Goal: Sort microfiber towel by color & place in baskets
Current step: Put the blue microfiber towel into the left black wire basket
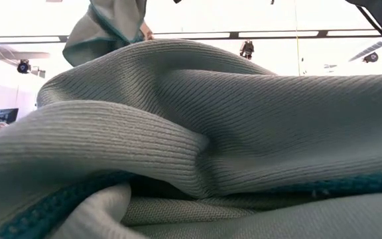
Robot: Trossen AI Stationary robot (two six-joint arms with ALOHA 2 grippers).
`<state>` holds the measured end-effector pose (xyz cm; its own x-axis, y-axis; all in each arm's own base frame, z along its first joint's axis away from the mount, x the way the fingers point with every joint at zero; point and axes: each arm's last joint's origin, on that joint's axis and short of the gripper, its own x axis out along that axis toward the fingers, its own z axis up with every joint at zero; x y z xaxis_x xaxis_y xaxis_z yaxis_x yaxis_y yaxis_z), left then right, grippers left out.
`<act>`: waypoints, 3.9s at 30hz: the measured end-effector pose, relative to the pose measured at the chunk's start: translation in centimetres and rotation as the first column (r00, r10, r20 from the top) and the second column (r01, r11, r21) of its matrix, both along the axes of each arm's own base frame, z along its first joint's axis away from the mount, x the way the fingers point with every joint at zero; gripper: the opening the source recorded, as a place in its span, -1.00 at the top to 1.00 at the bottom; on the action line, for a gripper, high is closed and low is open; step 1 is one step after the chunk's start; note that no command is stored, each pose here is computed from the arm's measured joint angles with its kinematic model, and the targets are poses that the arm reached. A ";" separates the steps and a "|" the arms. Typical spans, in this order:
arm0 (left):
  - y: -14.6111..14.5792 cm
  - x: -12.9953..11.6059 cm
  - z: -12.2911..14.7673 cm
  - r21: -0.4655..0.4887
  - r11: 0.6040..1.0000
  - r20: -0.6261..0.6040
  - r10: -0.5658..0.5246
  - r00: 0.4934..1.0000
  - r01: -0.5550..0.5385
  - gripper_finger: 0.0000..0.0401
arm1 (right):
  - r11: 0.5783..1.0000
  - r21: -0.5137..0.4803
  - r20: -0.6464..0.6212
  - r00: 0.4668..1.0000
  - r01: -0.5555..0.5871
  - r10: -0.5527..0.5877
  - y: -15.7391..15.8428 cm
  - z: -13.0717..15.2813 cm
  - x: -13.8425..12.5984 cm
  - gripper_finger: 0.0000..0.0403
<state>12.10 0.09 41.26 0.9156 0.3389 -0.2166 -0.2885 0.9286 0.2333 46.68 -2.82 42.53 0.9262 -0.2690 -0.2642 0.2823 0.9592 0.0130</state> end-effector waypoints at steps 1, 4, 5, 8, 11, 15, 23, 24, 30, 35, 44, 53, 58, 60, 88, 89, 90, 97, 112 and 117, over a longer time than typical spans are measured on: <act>0.0 0.2 0.0 0.000 1.000 0.001 0.000 1.000 0.000 0.43 | 1.000 -0.001 0.005 1.000 -0.004 0.004 0.1 0.1 0.0 0.94; -0.1 0.7 -0.1 0.000 1.000 -0.007 -0.001 1.000 0.001 0.43 | 1.000 -0.016 0.034 0.999 -0.016 0.016 0.5 0.5 0.0 0.94; -0.1 0.9 -0.2 0.001 1.000 -0.013 -0.001 1.000 0.001 0.43 | 1.000 -0.022 0.042 0.999 -0.020 0.020 0.6 0.6 0.0 0.94; -0.2 1.5 -0.4 0.003 1.000 -0.032 -0.001 1.000 0.001 0.43 | 0.999 -0.043 0.045 0.998 -0.032 0.034 0.9 0.8 -0.1 0.94; -0.2 2.1 -0.6 0.013 1.000 -0.051 0.000 0.999 0.001 0.43 | 0.997 -0.061 0.043 0.998 -0.043 0.046 1.3 0.9 -0.1 0.94; -0.1 2.5 -0.7 0.033 0.998 -0.056 0.058 0.997 -0.056 0.43 | 0.997 -0.063 0.042 0.998 -0.050 0.052 1.6 0.9 -0.1 0.94; 0.0 2.5 -0.6 0.042 0.995 -0.050 0.092 0.995 -0.090 0.61 | 0.997 -0.062 0.041 0.998 -0.053 0.055 1.7 0.9 -0.1 0.94; 0.0 2.5 -0.6 0.042 0.995 -0.049 0.092 0.995 -0.090 0.66 | 0.997 -0.062 0.041 0.998 -0.053 0.055 1.7 0.9 -0.1 0.94; 0.0 2.3 -0.5 0.041 0.995 -0.045 0.092 0.995 -0.091 0.95 | 0.997 -0.061 0.041 0.998 -0.052 0.055 1.7 0.9 -0.1 0.94; 0.0 2.2 -0.5 0.041 0.995 -0.042 0.092 0.995 -0.090 0.97 | 0.996 -0.065 0.040 0.998 -0.053 0.055 1.7 0.9 -0.1 0.94; 0.1 2.0 -0.4 0.044 0.995 -0.038 0.091 0.995 -0.090 1.00 | 0.991 -0.118 0.024 0.998 -0.062 0.066 1.7 0.9 -0.1 0.94; 0.1 2.0 -0.4 0.043 0.995 -0.036 0.091 0.995 -0.090 1.00 | 0.985 -0.159 0.011 0.997 -0.073 0.075 1.7 0.9 -0.1 0.94; 0.1 2.0 -0.4 0.044 0.995 -0.036 0.091 0.995 -0.090 1.00 | 0.984 -0.160 0.010 0.997 -0.073 0.076 1.7 0.9 -0.1 0.94; 0.1 2.0 -0.4 0.044 0.995 -0.036 0.091 0.995 -0.090 1.00 | 0.984 -0.162 0.009 0.997 -0.074 0.076 1.7 0.9 -0.1 0.94; 0.1 2.0 -0.4 0.044 0.995 -0.038 0.092 0.995 -0.091 1.00 | 0.992 -0.115 -0.025 0.999 -0.045 0.042 1.0 0.5 -0.3 0.59; 0.1 2.0 -0.4 0.044 0.995 -0.038 0.092 0.995 -0.091 1.00 | 0.993 -0.112 -0.023 0.999 -0.044 0.042 1.0 0.5 -0.3 0.53; 0.1 2.0 -0.4 0.044 0.995 -0.038 0.092 0.995 -0.091 1.00 | 0.993 -0.107 -0.021 0.999 -0.042 0.040 1.0 0.5 -0.3 0.49; 0.1 1.9 -0.4 0.048 0.994 -0.043 0.100 0.994 -0.098 1.00 | 0.994 -0.099 -0.016 0.999 -0.038 0.037 1.0 0.5 -0.3 0.26; 1.1 -0.6 0.6 0.244 0.907 -0.017 0.358 0.934 -0.343 1.00 | 0.997 -0.065 -0.090 0.996 -0.036 0.030 1.1 2.0 -3.0 0.27; 1.6 -1.8 1.2 0.321 0.812 0.020 0.509 0.860 -0.488 1.00 | 0.999 -0.042 -0.118 0.993 -0.029 0.024 1.1 2.2 -3.7 0.31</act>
